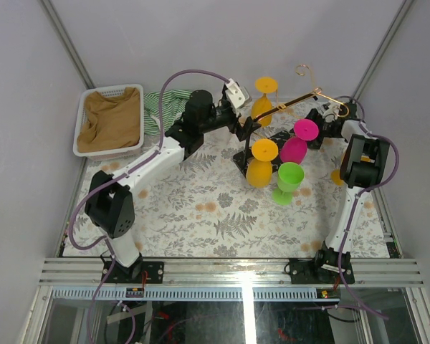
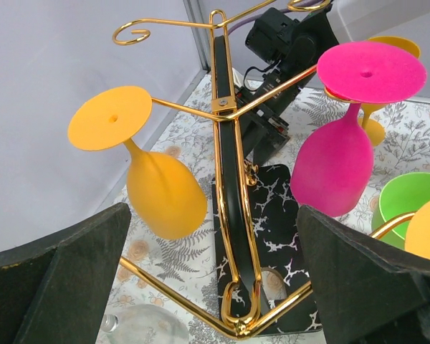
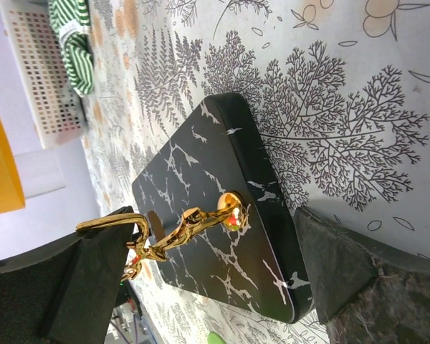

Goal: Place the wine glass upside down on the wine glass rack
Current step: Adjust the wine rack at the center of the board.

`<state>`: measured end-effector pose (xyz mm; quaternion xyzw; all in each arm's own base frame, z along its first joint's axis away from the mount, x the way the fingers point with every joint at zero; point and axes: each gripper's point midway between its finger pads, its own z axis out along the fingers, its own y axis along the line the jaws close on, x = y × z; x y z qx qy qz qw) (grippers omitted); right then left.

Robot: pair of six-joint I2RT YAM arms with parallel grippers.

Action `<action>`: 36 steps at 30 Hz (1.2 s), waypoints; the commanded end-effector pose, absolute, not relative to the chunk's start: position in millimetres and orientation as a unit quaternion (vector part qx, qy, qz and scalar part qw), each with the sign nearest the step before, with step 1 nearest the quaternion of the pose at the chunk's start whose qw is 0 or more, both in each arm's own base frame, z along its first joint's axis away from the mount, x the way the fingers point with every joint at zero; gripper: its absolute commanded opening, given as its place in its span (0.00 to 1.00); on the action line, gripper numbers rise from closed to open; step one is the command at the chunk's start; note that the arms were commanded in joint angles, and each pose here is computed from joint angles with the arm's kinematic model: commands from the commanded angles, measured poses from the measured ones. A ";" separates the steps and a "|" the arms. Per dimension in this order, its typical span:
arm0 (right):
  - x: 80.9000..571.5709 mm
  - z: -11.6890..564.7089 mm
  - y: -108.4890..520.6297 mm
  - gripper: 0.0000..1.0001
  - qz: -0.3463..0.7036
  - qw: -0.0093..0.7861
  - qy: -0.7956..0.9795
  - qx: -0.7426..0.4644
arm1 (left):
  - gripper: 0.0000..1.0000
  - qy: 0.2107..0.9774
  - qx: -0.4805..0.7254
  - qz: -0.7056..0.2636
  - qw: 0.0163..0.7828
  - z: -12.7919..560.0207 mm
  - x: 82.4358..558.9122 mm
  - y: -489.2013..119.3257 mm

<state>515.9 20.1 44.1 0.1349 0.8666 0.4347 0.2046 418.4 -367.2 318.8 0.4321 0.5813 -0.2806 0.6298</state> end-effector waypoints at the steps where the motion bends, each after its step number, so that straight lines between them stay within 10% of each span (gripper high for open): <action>1: 518.7 15.2 -9.9 0.99 0.423 0.212 0.862 0.182 | 1.00 0.618 0.418 -0.282 0.603 289.9 430.2 -372.3; 36: 539.2 81.5 8.7 1.00 0.561 0.268 0.765 0.167 | 1.00 0.629 0.406 -0.274 0.603 284.3 435.1 -366.1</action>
